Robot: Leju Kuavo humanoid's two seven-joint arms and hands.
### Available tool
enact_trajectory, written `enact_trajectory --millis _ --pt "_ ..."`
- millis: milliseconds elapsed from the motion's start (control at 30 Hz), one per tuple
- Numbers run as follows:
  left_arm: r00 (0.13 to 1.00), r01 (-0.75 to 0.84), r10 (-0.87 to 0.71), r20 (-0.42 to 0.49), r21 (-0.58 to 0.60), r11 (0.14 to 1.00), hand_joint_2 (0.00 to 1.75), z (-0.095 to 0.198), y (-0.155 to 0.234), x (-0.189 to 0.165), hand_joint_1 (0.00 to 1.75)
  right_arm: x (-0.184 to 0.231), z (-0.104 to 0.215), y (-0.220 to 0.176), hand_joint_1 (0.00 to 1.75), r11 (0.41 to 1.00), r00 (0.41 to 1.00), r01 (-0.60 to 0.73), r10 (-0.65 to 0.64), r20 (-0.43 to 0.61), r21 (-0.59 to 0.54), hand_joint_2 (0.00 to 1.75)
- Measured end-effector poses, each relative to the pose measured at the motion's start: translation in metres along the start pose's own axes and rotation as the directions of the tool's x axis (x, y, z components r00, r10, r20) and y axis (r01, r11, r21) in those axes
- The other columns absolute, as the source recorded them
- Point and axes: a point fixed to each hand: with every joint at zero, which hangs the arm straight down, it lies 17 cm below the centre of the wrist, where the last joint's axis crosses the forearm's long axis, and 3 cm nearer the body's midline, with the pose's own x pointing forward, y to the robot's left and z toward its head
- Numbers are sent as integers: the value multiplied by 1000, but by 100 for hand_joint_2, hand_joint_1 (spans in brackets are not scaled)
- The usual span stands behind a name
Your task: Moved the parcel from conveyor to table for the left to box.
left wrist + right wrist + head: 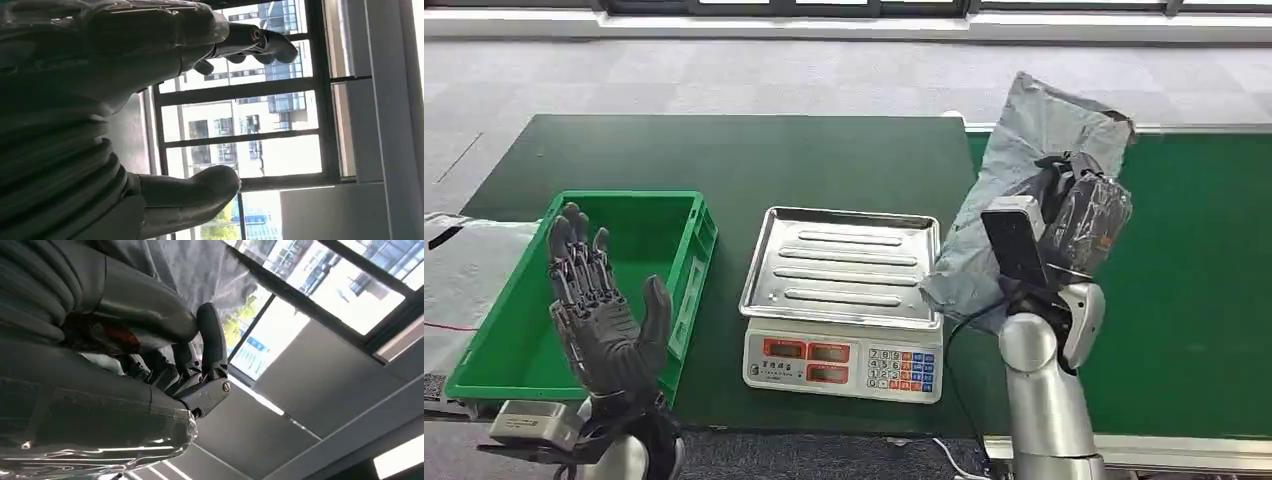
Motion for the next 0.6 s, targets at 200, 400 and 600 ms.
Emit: enact_trajectory --millis 200,400,600 --pt "1000 -10 10 1 -31 999 175 -5 -11 -6 0 32 -14 70 175 987 999 17 -22 28 158 175" --pt "999 -32 32 3 -57 998 175 -11 -25 -10 0 46 -25 128 175 960 999 34 -38 11 277 175" --pt "999 -43 43 4 -67 997 175 -16 -31 -14 0 42 -17 156 175 938 1000 30 -29 -8 346 175"
